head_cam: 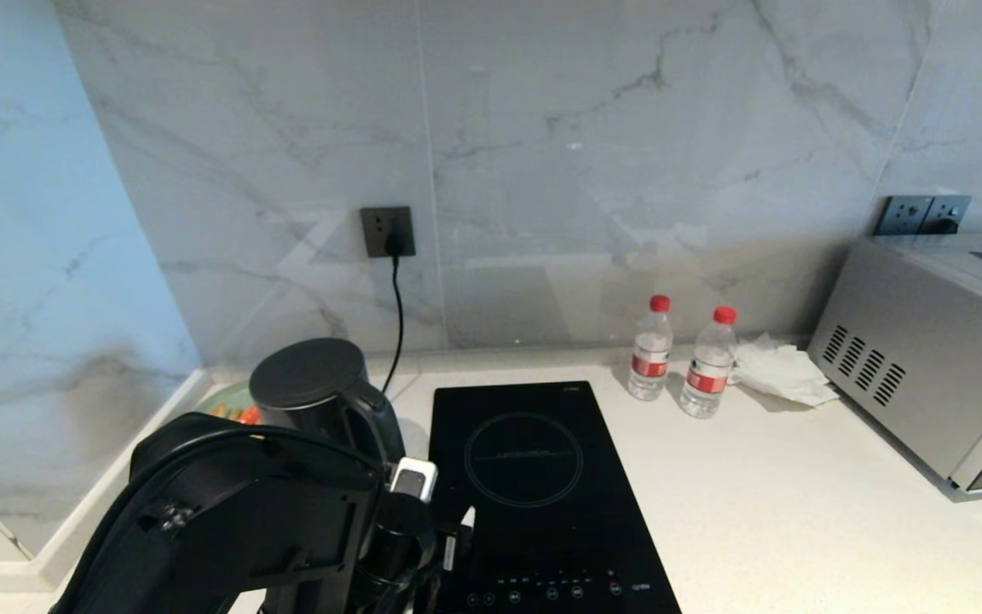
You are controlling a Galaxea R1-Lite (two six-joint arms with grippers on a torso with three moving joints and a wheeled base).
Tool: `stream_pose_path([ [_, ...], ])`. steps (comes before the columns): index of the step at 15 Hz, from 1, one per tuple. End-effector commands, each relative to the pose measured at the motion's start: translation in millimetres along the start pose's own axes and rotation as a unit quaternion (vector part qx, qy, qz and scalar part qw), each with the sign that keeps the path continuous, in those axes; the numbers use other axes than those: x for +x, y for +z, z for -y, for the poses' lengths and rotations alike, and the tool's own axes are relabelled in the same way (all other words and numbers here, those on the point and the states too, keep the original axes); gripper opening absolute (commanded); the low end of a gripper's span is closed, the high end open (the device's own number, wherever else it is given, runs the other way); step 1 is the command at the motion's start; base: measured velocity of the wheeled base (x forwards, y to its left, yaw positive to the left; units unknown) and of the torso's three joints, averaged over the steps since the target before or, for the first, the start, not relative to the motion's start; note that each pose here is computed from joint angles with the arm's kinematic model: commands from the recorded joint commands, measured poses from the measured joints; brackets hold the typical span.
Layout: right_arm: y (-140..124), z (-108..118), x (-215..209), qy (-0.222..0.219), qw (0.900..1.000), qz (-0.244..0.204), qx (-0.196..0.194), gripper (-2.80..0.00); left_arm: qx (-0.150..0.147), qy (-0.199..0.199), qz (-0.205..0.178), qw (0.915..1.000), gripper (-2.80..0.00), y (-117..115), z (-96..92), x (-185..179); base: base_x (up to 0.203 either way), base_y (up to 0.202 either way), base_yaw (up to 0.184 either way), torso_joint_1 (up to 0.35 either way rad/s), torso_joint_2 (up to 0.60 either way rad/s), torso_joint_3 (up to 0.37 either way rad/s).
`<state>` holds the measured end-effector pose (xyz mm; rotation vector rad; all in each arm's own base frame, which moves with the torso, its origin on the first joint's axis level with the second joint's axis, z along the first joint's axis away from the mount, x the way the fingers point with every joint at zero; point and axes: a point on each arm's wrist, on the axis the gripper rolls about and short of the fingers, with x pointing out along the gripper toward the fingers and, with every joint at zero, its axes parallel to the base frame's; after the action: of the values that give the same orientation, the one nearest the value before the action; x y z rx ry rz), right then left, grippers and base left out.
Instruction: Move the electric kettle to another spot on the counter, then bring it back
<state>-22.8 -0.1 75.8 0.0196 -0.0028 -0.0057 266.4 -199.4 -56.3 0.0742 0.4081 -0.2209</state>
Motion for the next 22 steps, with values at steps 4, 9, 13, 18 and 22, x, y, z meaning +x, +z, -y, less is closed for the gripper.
stream_pose_path([
  [4,0.0,0.0,0.0,0.0,1.0,0.0,0.0,-2.8,-0.017,-0.002,0.009,0.9998,0.0,7.5,-0.1,-7.2,0.0,0.0,0.0,0.0,0.0,0.0],
  [9,0.0,0.0,0.0,0.0,1.0,0.0,0.0,-2.8,-0.041,-0.002,0.014,0.9991,0.0,12.8,-1.9,-10.8,0.0,0.0,0.0,0.0,0.0,0.0],
  [13,0.1,0.0,0.0,0.0,1.0,0.0,0.0,-2.8,-0.032,-0.001,0.009,0.9995,0.0,8.2,-1.9,-6.7,0.0,0.0,0.0,0.0,0.0,0.0],
  [18,0.0,0.0,0.0,0.0,1.0,0.0,0.0,-2.8,-0.013,0.01,0.003,0.9999,0.0,1.5,-6.0,2.0,0.0,0.0,0.0,0.0,0.0,0.0],
  [22,0.0,0.0,0.0,0.0,1.0,0.0,0.0,-2.8,-0.01,0.015,0.0,0.9998,0.0,-0.2,-7.4,2.2,0.0,0.0,0.0,0.0,0.0,0.0],
])
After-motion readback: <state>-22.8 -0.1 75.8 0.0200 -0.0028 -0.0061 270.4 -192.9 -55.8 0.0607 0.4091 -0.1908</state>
